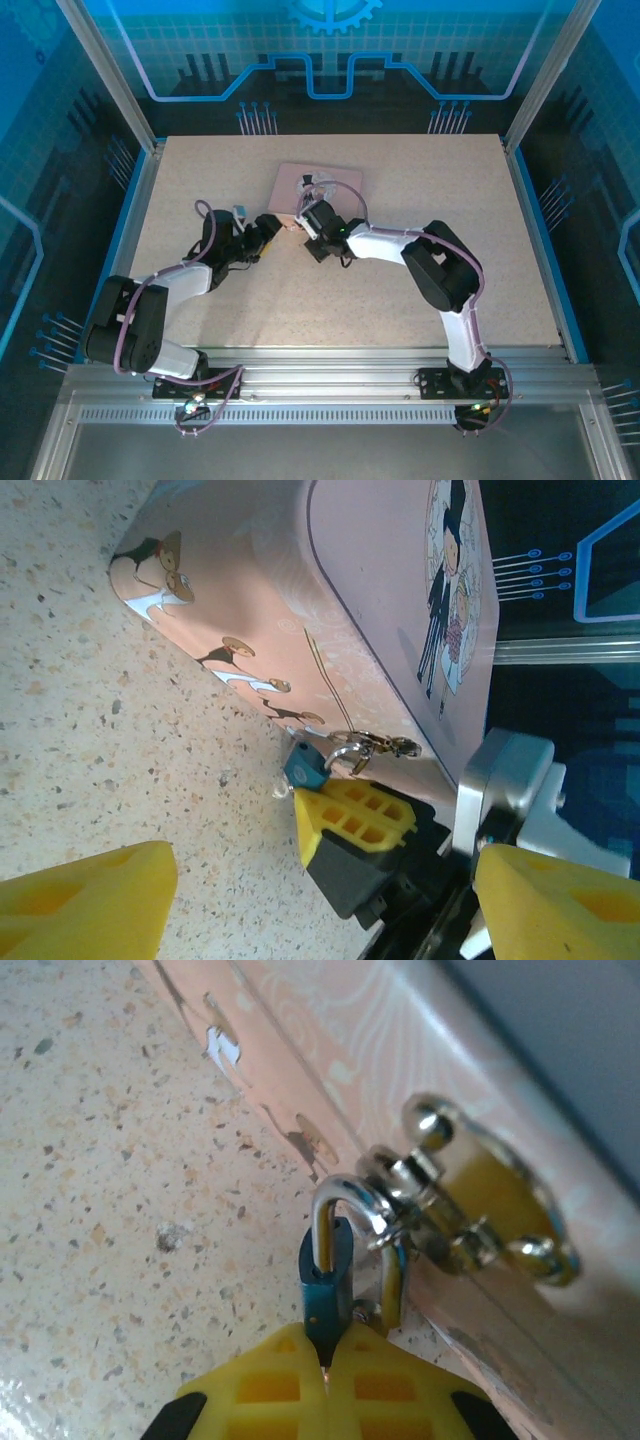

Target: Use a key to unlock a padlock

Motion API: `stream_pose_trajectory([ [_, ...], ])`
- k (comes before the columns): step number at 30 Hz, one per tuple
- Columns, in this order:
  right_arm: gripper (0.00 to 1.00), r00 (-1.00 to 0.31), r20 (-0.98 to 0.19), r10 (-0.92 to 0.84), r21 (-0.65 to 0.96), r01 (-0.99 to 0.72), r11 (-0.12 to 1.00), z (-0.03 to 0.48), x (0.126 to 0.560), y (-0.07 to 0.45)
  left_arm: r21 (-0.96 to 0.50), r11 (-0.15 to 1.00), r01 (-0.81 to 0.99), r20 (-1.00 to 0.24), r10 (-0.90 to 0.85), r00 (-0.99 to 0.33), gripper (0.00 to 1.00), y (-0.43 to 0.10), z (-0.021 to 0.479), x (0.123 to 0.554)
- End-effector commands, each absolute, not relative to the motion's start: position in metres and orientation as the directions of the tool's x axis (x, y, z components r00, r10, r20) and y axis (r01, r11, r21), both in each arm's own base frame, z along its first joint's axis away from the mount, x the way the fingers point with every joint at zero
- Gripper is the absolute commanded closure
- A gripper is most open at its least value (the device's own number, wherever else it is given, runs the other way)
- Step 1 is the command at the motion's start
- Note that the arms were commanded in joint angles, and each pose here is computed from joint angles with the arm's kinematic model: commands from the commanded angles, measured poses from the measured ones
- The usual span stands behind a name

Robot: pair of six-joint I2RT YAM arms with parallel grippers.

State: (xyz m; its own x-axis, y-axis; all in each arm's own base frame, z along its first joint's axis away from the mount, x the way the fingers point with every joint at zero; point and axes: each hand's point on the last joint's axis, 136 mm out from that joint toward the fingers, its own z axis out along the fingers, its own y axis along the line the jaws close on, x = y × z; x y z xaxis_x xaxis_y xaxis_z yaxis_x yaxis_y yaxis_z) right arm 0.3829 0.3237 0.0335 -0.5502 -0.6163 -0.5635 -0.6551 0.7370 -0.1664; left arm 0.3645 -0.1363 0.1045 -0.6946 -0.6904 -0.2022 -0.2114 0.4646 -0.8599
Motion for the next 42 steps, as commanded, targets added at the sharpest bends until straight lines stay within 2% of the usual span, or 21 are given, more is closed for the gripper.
stream_pose_trajectory([
  [1,1.00,-0.479,-0.544,-0.689,-0.177,-0.737,0.653,0.041,0.367,0.316,-0.863,0.473,-0.177,-0.226,-0.675,-0.702,0.20,-0.134,0.112,0.365],
  [13,1.00,-0.244,-0.372,-0.896,-0.220,-0.914,0.340,0.050,0.335,0.307,-0.866,0.470,-0.173,-0.228,-0.677,-0.700,0.20,-0.128,0.118,0.381],
  [22,1.00,-0.021,-0.257,-0.966,-0.341,-0.933,0.111,0.050,0.331,0.310,-0.844,0.500,-0.196,-0.248,-0.687,-0.683,0.19,-0.114,0.113,0.388],
  [29,1.00,0.035,-0.265,-0.964,-0.368,-0.927,0.068,0.060,0.334,0.318,-0.778,0.583,-0.234,-0.309,-0.679,-0.666,0.19,-0.095,0.108,0.405],
  [36,1.00,0.077,-0.250,-0.965,-0.386,-0.922,0.026,0.057,0.333,0.319,-0.812,0.546,-0.207,-0.261,-0.656,-0.708,0.20,-0.113,0.099,0.431],
  [42,1.00,0.189,-0.228,-0.955,-0.436,-0.897,-0.074,0.059,0.332,0.334,-0.826,0.526,-0.203,-0.215,-0.627,-0.749,0.20,-0.137,0.085,0.433],
])
